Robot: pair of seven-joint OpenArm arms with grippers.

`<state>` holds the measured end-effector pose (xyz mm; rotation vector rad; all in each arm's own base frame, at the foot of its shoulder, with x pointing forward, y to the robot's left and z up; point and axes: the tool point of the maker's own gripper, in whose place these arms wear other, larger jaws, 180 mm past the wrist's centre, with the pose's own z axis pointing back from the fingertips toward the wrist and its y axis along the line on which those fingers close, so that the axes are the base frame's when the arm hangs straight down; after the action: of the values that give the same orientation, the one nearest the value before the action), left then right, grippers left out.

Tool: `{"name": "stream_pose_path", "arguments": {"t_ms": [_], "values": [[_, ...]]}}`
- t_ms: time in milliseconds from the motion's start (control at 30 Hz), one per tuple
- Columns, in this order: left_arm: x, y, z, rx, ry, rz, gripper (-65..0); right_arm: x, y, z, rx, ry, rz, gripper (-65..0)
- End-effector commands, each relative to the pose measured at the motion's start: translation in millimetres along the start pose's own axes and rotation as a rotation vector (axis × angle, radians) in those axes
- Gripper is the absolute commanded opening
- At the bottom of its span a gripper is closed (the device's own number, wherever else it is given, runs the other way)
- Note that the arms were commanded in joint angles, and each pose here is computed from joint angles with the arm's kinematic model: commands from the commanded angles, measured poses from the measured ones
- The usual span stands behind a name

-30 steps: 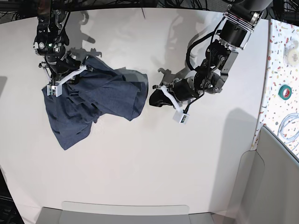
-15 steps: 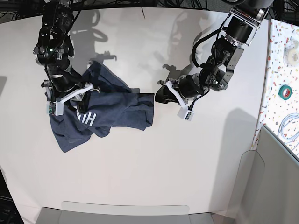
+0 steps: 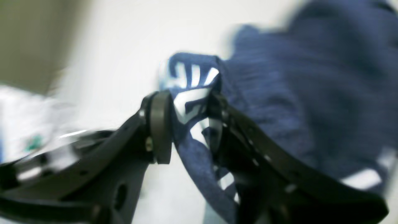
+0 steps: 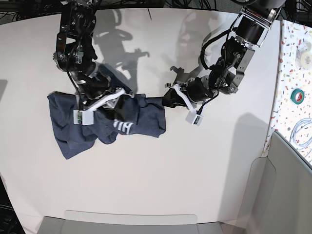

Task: Layout the t-shirt on the table in an organized manner, then fold the t-shirt properly
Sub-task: 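Grasp the shirt with both grippers and gather it between them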

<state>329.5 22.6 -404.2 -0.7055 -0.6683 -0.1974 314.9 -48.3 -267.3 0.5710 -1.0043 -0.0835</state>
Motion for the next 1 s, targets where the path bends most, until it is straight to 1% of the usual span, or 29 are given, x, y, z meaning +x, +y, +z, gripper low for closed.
{"name": "stream_pose_path", "arguments": {"t_ms": [0, 67, 167, 233, 300, 400, 433, 500, 600, 667, 733, 800, 867, 967], "values": [[2.0, 9.5, 5.8, 0.031, 0.018, -0.024, -60.3, 11.5, 21.4, -0.1, 0.073, -0.034, 0.028, -45.2], [2.0, 11.2, 6.9, 0.035, 0.019, -0.025, -60.3, 1.4, 50.8, -3.9, 0.170, 0.006, 0.054, -45.2], [2.7, 13.0, 8.0, 0.039, 0.019, -0.028, -60.3, -18.2, 74.7, -4.1, 0.246, 0.072, 0.116, -45.7], [2.9, 13.6, 8.3, 0.040, 0.018, -0.028, -60.3, -30.9, 78.2, -1.7, 0.266, 0.114, 0.151, -45.8], [3.2, 21.4, 13.3, 0.057, 0.020, -0.036, -60.3, -45.8, 74.6, 3.2, 0.266, 0.159, 0.175, -45.8], [2.8, 23.0, 14.0, 0.061, 0.022, -0.037, -60.3, -50.3, 66.9, 9.4, 0.249, 0.166, 0.172, -45.7], [3.5, 24.3, 14.8, 0.064, 0.020, -0.037, -60.3, -46.7, 59.5, 10.3, 0.230, 0.156, 0.152, -45.3], [10.2, 30.9, 19.0, 0.080, 0.001, -0.023, -60.3, -30.2, 34.4, 14.2, 0.170, 0.103, 0.059, -45.2], [12.7, 32.7, 20.2, 0.084, -0.005, -0.018, -60.3, 8.0, 0.4, 24.7, 0.110, -0.048, -0.133, -45.1], [12.7, 32.7, 20.2, 0.084, -0.005, -0.018, -60.3, 33.9, -15.5, 32.8, 0.103, -0.143, -0.219, -45.1], [8.6, 32.9, 20.3, 0.084, 0.001, -0.013, -60.3, 57.7, -26.1, 38.1, 0.094, -0.242, -0.253, -45.1], [1.4, 33.2, 20.5, 0.085, 0.012, -0.004, -60.3, 74.8, -33.3, 39.0, 0.082, -0.318, -0.268, -45.1], [-1.9, 33.3, 20.6, 0.085, 0.016, -0.001, -60.3, 86.3, -35.9, 32.0, 0.086, -0.347, -0.281, -43.0], [-1.9, 33.3, 20.6, 0.085, 0.016, -0.001, -60.3, 80.5, -52.8, 5.5, 0.045, -0.312, -0.404, -33.8]]}}
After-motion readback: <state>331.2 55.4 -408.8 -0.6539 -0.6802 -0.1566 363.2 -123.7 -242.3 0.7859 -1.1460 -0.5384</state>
